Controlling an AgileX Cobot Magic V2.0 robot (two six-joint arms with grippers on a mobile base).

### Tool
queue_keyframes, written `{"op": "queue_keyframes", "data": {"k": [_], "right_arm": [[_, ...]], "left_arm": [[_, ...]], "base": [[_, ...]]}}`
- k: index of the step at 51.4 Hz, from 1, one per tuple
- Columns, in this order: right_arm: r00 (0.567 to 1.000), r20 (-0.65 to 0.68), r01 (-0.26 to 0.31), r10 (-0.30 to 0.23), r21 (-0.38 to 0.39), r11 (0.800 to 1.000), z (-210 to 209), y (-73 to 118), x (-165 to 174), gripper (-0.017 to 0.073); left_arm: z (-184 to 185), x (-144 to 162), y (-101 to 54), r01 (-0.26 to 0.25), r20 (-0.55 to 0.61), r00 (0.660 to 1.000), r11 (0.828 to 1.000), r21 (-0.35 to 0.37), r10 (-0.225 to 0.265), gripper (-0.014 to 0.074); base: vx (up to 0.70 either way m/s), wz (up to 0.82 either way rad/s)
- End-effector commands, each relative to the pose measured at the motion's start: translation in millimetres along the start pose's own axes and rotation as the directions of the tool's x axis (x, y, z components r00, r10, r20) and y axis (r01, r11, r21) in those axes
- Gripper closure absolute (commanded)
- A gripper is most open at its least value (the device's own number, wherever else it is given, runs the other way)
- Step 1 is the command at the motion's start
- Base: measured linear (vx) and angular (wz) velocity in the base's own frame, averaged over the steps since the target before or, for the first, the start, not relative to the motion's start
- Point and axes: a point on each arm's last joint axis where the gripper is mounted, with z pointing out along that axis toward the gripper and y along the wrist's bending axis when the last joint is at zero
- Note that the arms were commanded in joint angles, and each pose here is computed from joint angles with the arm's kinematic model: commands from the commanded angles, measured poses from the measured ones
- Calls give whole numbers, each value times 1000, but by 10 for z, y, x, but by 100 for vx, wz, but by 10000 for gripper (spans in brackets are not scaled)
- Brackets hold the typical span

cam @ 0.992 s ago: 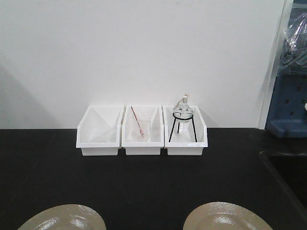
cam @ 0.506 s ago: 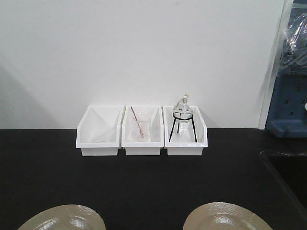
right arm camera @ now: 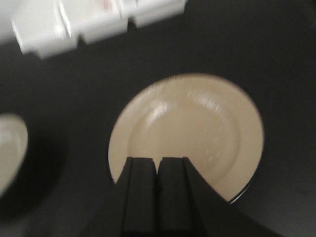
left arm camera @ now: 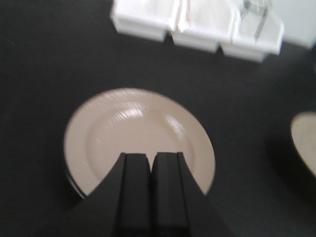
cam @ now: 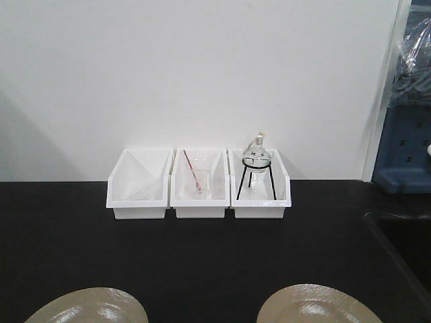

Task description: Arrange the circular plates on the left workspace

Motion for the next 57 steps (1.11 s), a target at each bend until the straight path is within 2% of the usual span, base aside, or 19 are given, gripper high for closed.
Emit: {"op": "queue_keyframes", "data": {"k": [1, 4, 6, 8, 11, 14, 17, 22, 25, 27, 30, 35, 39, 46, 52, 57], "right_arm": [[988, -125, 84, -96, -97, 992, 248, 146, -334, 563], [971, -206, 87, -124, -178, 980, 425, 225, -463, 563], [960, -237, 94, -151, -235, 968, 523, 280, -556, 563], [949, -277, 68, -153, -292, 954, 654, 326, -631, 563], [932, -325, 28, -158, -371, 928, 836, 384, -718, 563], [926, -344, 7, -159, -403, 915, 932, 383, -757, 563], [932, -342, -32, -120, -406, 913, 993, 284, -795, 563], [948, -314, -63, -54, -352, 934, 951, -20, -896, 563], [957, -289, -111, 16, -315, 942, 883, -215, -963, 563], [961, -268, -146, 62, -303, 942, 837, -316, -1004, 563], [962, -237, -203, 132, -304, 931, 787, -421, -1060, 563], [967, -192, -222, 169, -305, 926, 740, -528, -1112, 563], [971, -174, -213, 166, -297, 931, 723, -578, -1125, 563], [972, -166, -211, 169, -287, 934, 718, -603, -1129, 563], [971, -165, -214, 171, -290, 933, 718, -601, -1132, 563], [971, -164, -214, 172, -290, 933, 718, -601, -1133, 563]], "left_arm": [[229, -347, -72, -36, -59, 997, 994, 100, 42, 594], [403, -498, -104, -23, -135, 990, 985, 172, 46, 594], [551, -578, -114, 13, -199, 979, 976, 218, 32, 594], [710, -623, -102, 49, -266, 964, 967, 249, 19, 594], [887, -700, -89, 80, -348, 937, 950, 302, 32, 594], [1010, -737, -8, 111, -396, 918, 943, 314, 24, 594], [1052, -770, 101, 126, -402, 916, 945, 303, 7, 594], [978, -806, 391, 151, -383, 922, 965, 215, -59, 594], [924, -813, 526, 164, -378, 922, 970, 178, -87, 594], [896, -820, 610, 185, -369, 922, 971, 150, -118, 594], [874, -827, 668, 196, -359, 923, 972, 131, -138, 594], [882, -826, 727, 151, -346, 931, 985, 81, -115, 594], [877, -803, 751, 140, -367, 924, 989, 55, -110, 594], [862, -758, 806, 74, -409, 910, 997, 11, -63, 594], [854, -739, 836, 84, -427, 900, 996, -31, -89, 592], [854, -733, 843, 68, -432, 899, 997, -31, -75, 583]], "base": [[0, 0], [0, 0], [0, 0], [0, 0], [0, 0], [0, 0], [0, 0], [0, 0], [0, 0], [0, 0], [0, 0], [0, 0], [0, 0], [0, 0], [0, 0], [0, 0]]}}
